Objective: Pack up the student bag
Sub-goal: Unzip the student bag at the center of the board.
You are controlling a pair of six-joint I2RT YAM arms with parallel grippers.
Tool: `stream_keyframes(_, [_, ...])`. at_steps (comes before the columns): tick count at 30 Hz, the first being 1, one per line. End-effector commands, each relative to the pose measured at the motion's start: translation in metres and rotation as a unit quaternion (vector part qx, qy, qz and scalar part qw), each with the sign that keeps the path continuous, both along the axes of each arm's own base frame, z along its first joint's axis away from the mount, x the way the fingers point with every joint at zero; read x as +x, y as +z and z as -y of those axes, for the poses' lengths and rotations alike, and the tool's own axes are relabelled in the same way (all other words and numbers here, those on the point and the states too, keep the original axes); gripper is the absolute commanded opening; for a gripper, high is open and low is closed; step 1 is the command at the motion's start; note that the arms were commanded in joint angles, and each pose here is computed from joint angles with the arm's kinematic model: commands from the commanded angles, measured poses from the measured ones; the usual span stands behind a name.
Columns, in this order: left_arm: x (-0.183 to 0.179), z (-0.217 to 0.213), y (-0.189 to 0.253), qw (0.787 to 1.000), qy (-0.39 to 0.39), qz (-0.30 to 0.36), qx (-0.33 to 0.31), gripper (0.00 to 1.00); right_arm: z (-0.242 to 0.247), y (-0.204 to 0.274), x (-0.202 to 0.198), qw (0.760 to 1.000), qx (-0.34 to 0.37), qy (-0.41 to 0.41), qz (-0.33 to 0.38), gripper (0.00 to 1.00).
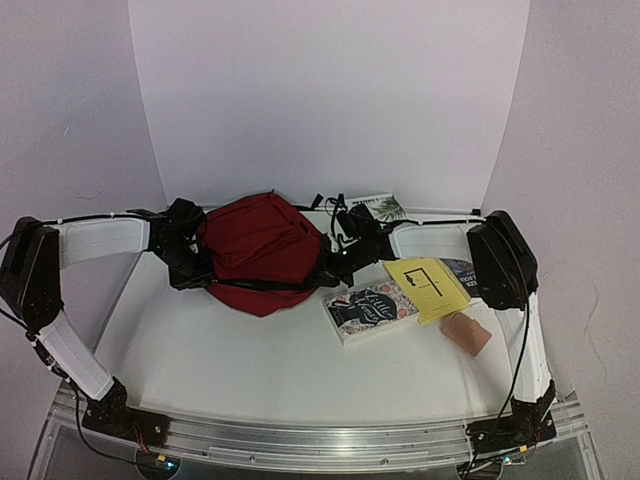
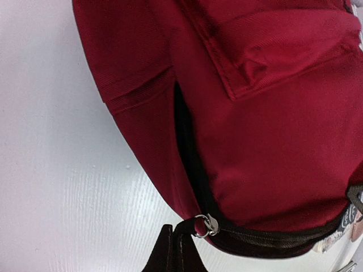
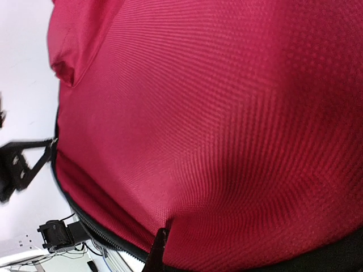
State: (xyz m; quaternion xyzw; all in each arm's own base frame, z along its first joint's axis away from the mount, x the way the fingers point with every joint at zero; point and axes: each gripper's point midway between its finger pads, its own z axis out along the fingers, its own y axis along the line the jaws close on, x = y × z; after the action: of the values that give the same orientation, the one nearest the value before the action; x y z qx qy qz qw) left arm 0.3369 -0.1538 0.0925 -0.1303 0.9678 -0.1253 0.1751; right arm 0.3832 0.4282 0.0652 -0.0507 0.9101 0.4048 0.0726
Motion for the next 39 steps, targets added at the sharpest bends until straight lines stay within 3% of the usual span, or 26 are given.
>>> stream_keyframes(1, [0.02, -0.066, -0.008, 0.992, 0.093, -0.002, 0.082, 0.0, 0.036, 0.015, 0.012, 0.998, -0.046, -0.027, 0.028, 0.0])
stream_keyframes(13, [0.054, -0.107, -0.012, 0.986, 0.144, 0.012, 0.082, 0.0, 0.04, 0.013, 0.004, 0.998, -0.053, -0.005, 0.034, 0.0])
stream_keyframes(22, [0.052, -0.1, -0.022, 0.992, 0.097, -0.003, 0.075, 0.02, 0.017, 0.036, -0.009, 0.999, -0.011, 0.034, 0.038, 0.0])
stream_keyframes(25, [0.049, -0.065, 0.004, 0.999, 0.032, 0.044, 0.001, 0.15, -0.003, 0.049, -0.021, 0.997, 0.014, 0.056, 0.046, 0.0])
stream_keyframes(29, [0.028, -0.016, 0.05, 0.988, -0.069, 0.122, -0.07, 0.52, -0.024, 0.067, -0.026, 0.994, 0.036, 0.07, 0.071, 0.0])
stream_keyframes(32, [0.01, 0.007, 0.082, 0.972, -0.127, 0.174, -0.09, 0.7, -0.033, 0.078, -0.021, 0.993, 0.049, 0.067, 0.081, 0.0])
stream_keyframes(39, [-0.016, 0.053, 0.107, 0.932, -0.25, 0.238, -0.113, 0.78, -0.048, 0.105, -0.005, 0.991, 0.079, 0.055, 0.098, 0.0])
